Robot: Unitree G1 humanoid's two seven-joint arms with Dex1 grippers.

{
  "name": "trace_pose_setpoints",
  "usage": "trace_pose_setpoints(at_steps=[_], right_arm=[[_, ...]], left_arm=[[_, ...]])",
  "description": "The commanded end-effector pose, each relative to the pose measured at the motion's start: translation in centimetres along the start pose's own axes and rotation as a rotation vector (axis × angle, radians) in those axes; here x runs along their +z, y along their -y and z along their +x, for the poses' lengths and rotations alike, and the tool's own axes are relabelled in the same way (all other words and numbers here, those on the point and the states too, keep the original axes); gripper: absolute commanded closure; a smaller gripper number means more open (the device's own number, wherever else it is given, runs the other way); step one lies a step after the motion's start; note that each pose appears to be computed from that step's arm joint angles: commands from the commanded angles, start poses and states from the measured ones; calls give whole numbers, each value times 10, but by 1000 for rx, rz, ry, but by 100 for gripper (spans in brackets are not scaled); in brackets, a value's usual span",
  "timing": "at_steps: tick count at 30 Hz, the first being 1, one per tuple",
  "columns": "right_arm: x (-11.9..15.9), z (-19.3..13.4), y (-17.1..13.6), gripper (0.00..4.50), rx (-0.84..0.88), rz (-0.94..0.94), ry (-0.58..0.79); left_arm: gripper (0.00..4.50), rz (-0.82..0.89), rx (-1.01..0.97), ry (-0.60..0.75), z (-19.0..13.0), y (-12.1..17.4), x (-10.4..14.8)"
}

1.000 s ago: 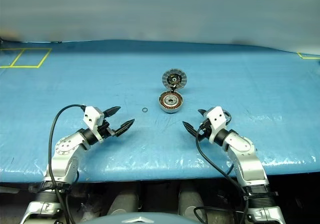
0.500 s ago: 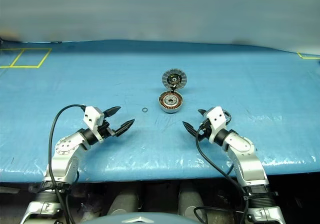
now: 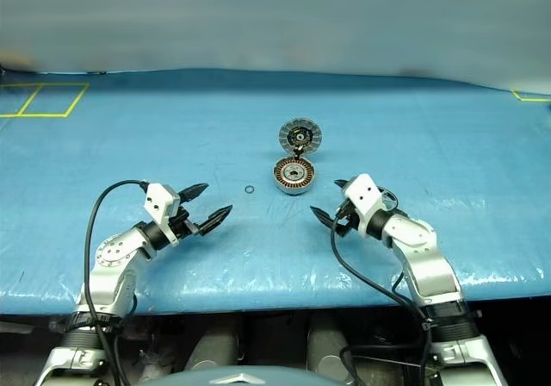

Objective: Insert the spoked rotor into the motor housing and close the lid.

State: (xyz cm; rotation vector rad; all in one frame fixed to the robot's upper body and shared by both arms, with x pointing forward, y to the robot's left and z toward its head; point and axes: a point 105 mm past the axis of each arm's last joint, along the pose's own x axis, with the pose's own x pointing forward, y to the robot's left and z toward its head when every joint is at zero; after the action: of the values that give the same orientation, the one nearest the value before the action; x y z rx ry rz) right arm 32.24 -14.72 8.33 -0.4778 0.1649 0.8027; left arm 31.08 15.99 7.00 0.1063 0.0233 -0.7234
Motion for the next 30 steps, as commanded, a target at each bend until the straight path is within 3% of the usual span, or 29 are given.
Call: trace_pose_setpoints(at_steps=[1, 5, 11, 30], right_arm=[[14, 8, 1, 2, 139, -268, -114], [38, 27, 15, 2, 251, -509, -195], [47, 51, 26, 2, 355, -667, -280], [58, 86, 17, 2, 478, -741, -269]], left_arm=[[0, 34, -3, 37, 3, 1, 11], [0, 38, 3, 42, 3, 1, 13], [0, 32, 33, 46, -2, 3, 10], [0, 16, 102, 34, -17, 6, 2]])
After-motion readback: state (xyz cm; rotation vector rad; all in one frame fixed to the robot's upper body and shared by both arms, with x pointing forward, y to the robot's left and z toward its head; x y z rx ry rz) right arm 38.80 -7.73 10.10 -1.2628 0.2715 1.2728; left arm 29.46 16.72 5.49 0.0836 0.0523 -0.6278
